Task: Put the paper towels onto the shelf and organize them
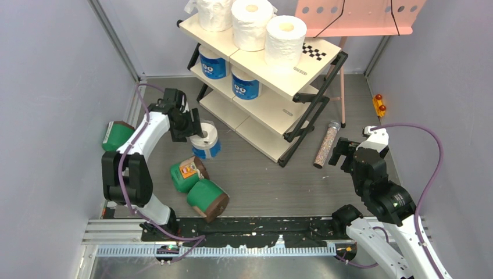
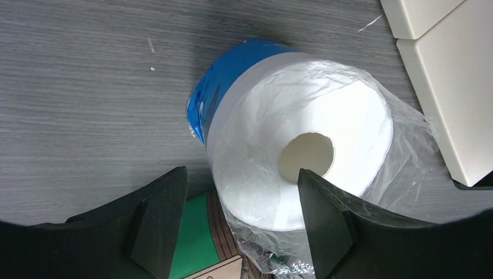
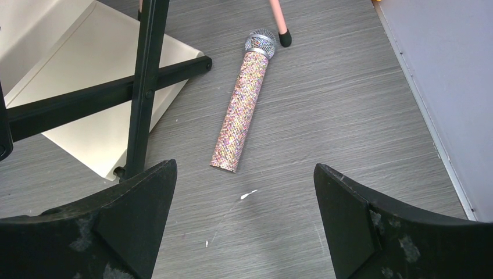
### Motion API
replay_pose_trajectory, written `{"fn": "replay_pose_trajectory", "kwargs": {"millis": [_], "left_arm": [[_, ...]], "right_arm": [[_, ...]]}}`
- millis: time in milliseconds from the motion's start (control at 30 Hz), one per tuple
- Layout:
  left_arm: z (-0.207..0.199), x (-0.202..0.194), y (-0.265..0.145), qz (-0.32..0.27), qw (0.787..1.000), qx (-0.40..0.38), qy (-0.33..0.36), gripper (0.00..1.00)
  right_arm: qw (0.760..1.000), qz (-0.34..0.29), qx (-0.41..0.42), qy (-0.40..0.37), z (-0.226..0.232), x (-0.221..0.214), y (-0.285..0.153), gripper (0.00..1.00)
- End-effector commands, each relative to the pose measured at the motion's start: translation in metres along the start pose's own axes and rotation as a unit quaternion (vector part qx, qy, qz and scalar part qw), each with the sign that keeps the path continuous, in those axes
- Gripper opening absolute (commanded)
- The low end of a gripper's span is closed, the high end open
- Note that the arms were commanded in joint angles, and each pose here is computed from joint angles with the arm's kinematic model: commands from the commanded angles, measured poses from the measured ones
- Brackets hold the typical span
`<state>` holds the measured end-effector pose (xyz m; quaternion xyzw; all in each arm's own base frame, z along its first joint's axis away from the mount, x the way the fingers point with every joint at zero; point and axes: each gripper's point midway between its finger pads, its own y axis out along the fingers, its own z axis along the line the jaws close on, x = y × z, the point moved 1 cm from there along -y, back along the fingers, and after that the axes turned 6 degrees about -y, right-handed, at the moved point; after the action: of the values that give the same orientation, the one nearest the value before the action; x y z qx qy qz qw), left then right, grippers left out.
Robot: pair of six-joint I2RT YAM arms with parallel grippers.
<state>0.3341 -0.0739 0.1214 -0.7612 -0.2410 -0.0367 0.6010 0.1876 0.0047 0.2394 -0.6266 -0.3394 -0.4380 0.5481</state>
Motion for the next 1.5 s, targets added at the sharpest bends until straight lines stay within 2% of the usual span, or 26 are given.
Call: {"fn": "replay_pose_trajectory", "kwargs": {"millis": [0,333,533,800,867,967,1100,1300,1467], "left_arm": [[-0.007,0.015,0.002,-0.024,1.000,-0.008,-0.002,0.71],[-0.009,0.026,-0.014,-0.056,0.998,-0.008,-0.007,0.71],[-0.009,0.026,0.002,-0.030,1.000,0.000,-0.003,0.65],[-0.012,0.018,0.005,-0.018,1.000,-0.010,-0.010,0.48],[-0.012,0.015,-0.001,-0.021,1.000,-0.011,-0.015,0.39],[-0.015,0.011,-0.016,-0.029,0.999,-0.017,-0.027,0.24],[-0.031,0.006,-0.046,-0.054,0.997,-0.042,-0.041,0.19],[-0.063,-0.004,-0.100,-0.106,0.989,-0.085,-0.055,0.01],[-0.094,-0.015,-0.151,-0.137,0.980,-0.133,-0.051,0.00]], "right_arm": [[1.000,-0.016,-0.008,0.016,-0.002,0.009,-0.001,0.95],[1.000,-0.016,-0.013,0.016,-0.003,0.009,-0.001,0.95],[1.000,-0.017,-0.014,0.017,-0.004,0.009,-0.001,0.95],[1.000,-0.016,-0.015,0.017,-0.004,0.009,-0.001,0.95],[1.000,-0.016,-0.015,0.017,-0.004,0.009,-0.001,0.95],[1.000,-0.016,-0.015,0.017,-0.004,0.009,-0.001,0.95],[1.000,-0.017,-0.016,0.018,-0.005,0.009,-0.001,0.95],[0.999,-0.020,-0.017,0.020,-0.006,0.010,-0.002,0.95],[0.999,-0.022,-0.019,0.022,-0.007,0.011,-0.003,0.95]]}}
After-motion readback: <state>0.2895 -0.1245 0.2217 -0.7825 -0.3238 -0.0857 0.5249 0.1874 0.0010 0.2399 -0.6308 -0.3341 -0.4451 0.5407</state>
